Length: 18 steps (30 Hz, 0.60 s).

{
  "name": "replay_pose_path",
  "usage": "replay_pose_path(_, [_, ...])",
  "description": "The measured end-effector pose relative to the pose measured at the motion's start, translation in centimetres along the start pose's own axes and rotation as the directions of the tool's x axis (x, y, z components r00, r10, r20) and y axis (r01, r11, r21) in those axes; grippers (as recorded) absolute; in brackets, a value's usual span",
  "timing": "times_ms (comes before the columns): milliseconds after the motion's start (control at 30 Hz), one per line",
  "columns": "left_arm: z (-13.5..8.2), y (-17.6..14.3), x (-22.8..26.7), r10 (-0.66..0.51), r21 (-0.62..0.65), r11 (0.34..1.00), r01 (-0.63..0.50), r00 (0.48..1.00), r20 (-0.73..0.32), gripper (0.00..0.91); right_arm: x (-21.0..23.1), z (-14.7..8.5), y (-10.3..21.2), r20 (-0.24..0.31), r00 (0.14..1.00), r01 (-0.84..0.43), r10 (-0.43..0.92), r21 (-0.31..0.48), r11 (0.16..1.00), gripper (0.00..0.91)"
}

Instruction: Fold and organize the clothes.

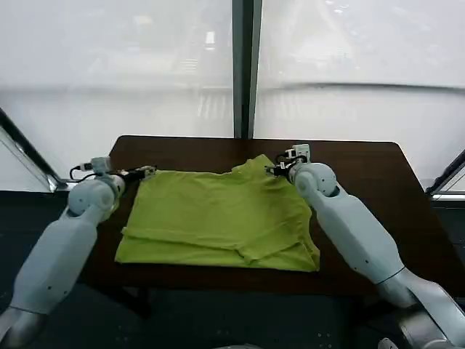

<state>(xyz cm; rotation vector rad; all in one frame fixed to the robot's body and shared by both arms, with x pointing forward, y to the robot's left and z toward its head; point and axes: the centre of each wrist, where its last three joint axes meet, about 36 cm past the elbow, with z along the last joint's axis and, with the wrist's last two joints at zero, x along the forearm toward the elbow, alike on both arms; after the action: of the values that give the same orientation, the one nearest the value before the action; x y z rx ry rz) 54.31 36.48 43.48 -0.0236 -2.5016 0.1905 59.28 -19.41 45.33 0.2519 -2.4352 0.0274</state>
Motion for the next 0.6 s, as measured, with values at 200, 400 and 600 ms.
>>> replay_pose_path(200, [0.38, -0.22, -0.18, 0.006, 0.004, 1.000, -0.006, 1.000, -0.006, 0.312, -0.45, 0.15, 0.21, -0.009, 1.000, 0.003, -0.003, -0.006, 1.000, 0.712])
replay_pose_path(400, [0.44, -0.44, -0.48, 0.015, 0.007, 1.000, -0.015, 1.000, -0.004, 0.176, -0.60, 0.24, 0.28, -0.011, 1.000, 0.007, -0.007, -0.007, 1.000, 0.566])
replay_pose_path(600, [0.60, -0.24, -0.71, 0.011, -0.004, 1.000, -0.011, 1.000, -0.003, 0.137, -0.66, 0.31, 0.27, -0.013, 1.000, 0.007, -0.007, -0.007, 1.000, 0.059])
